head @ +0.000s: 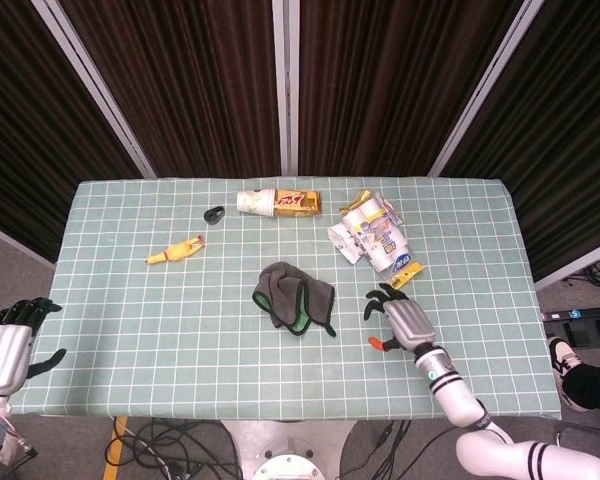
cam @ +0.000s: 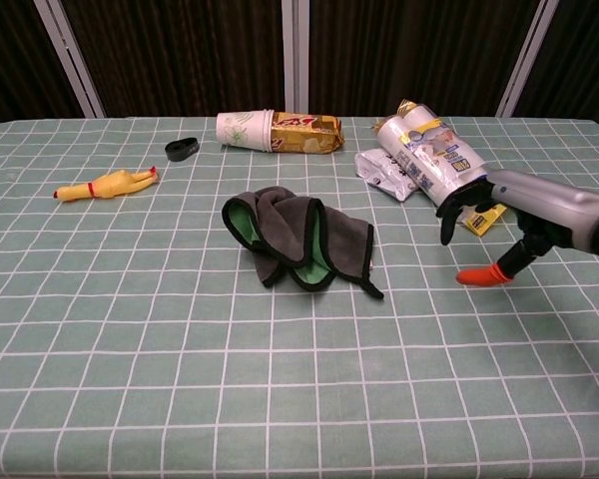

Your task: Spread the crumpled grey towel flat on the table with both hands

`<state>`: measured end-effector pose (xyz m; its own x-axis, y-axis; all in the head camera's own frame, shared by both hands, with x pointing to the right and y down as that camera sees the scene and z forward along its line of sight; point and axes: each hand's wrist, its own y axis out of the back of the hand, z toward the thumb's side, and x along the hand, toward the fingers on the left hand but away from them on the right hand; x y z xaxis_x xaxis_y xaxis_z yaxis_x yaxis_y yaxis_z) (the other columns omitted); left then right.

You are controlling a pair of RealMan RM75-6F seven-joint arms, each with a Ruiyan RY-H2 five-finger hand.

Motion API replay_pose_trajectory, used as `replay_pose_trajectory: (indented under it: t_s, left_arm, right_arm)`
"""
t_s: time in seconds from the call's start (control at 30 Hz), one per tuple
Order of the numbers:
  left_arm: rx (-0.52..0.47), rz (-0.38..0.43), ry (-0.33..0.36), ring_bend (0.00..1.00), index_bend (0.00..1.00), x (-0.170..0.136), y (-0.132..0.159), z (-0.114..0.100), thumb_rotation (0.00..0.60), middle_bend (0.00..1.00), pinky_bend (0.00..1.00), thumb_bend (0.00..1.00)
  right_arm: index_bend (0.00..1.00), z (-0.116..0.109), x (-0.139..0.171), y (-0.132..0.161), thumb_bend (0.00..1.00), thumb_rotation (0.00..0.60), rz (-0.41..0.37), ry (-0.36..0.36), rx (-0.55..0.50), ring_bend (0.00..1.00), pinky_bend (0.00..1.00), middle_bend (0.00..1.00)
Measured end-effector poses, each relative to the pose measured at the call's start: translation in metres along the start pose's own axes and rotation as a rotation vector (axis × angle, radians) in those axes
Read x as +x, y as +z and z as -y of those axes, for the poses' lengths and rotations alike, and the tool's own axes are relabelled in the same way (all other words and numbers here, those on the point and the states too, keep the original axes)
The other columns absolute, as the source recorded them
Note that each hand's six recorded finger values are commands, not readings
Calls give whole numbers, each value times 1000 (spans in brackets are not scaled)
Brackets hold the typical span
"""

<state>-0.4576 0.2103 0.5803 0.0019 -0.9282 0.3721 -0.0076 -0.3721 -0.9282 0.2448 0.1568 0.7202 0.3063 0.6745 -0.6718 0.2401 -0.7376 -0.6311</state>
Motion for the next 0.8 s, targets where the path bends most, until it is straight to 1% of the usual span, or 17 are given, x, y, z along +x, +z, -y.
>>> replay_pose_trajectory:
  t_s: [0.2, 0.37, 0.57, 0.8]
  left_arm:
    - [-2, 1, -1, 241, 299, 0, 0, -1, 600, 292, 316, 89]
    - [-4, 1, -3, 242, 299, 0, 0, -1, 600, 292, 316, 89]
    - [-3, 1, -8, 242, 299, 0, 0, 1, 600, 292, 316, 89]
    - [-4, -4, -22, 242, 299, 0, -2, 3, 600, 292, 316, 89]
  right_arm:
    - [452, 21, -34, 18, 106, 600, 24, 5, -41, 26, 147, 185]
    - [455, 32, -54, 43, 105, 600, 8, 8, -45, 27, 147, 186]
    - [465, 45, -65, 61, 107, 600, 5, 20, -32, 27, 147, 185]
    - [473, 56, -69, 66, 108, 600, 26, 3, -9, 27, 147, 186]
